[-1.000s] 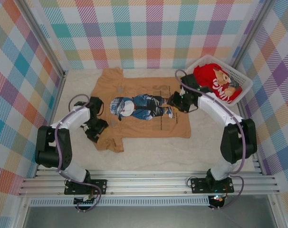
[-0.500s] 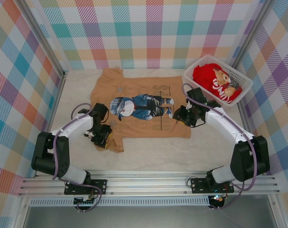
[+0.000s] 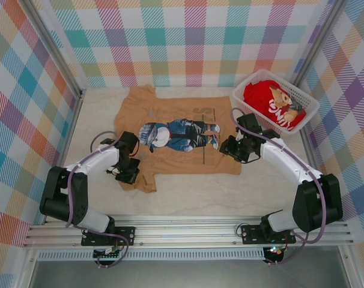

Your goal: Fold and stack the t-shirts

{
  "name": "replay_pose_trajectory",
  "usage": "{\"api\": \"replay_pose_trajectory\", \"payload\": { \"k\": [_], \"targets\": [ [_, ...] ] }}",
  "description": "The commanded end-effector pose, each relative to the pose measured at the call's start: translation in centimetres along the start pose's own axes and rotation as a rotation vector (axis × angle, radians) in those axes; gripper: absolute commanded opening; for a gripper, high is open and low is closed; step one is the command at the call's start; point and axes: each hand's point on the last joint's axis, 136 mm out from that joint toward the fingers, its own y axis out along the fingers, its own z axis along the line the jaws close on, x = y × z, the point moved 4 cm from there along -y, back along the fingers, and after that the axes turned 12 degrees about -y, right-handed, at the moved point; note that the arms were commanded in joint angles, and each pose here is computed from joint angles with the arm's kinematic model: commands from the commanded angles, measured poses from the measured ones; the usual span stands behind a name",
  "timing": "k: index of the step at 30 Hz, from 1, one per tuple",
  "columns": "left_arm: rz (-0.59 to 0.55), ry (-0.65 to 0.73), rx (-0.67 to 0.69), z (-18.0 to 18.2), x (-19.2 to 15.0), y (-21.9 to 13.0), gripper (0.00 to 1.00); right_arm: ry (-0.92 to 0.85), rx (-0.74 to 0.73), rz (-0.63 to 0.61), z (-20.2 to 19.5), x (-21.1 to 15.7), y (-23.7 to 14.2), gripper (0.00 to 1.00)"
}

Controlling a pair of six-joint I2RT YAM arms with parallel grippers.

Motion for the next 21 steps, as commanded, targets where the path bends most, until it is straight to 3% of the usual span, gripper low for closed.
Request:
{"api": "replay_pose_trajectory", "payload": {
  "k": [1,7,11,14,21],
  "targets": [
    [-0.035,0.037,0.051,3.0,0.3,-1.4,0.01,-0.007,-0.007,-0.015,-0.3,-0.1,-0.4,0.35],
    [-0.060,0.089,0.125,9.0,0.8,-2.7,0.00,-0.007,-0.035,0.022,-0.9,-0.7,0.3,0.34],
    [-0.043,0.075,0.172,12.8,1.2,-1.4,0.00,0.011,-0.059,0.062,-1.8,-1.6,1.0,0.34],
    [0.014,0.020,0.151,13.8,0.8,0.7,0.00,0.043,-0.075,0.092,-2.8,-2.4,1.6,0.34],
    [-0.008,0.038,0.113,13.0,0.5,2.2,0.00,0.182,-0.136,0.114,-7.1,-4.5,1.8,0.37]
  ]
}}
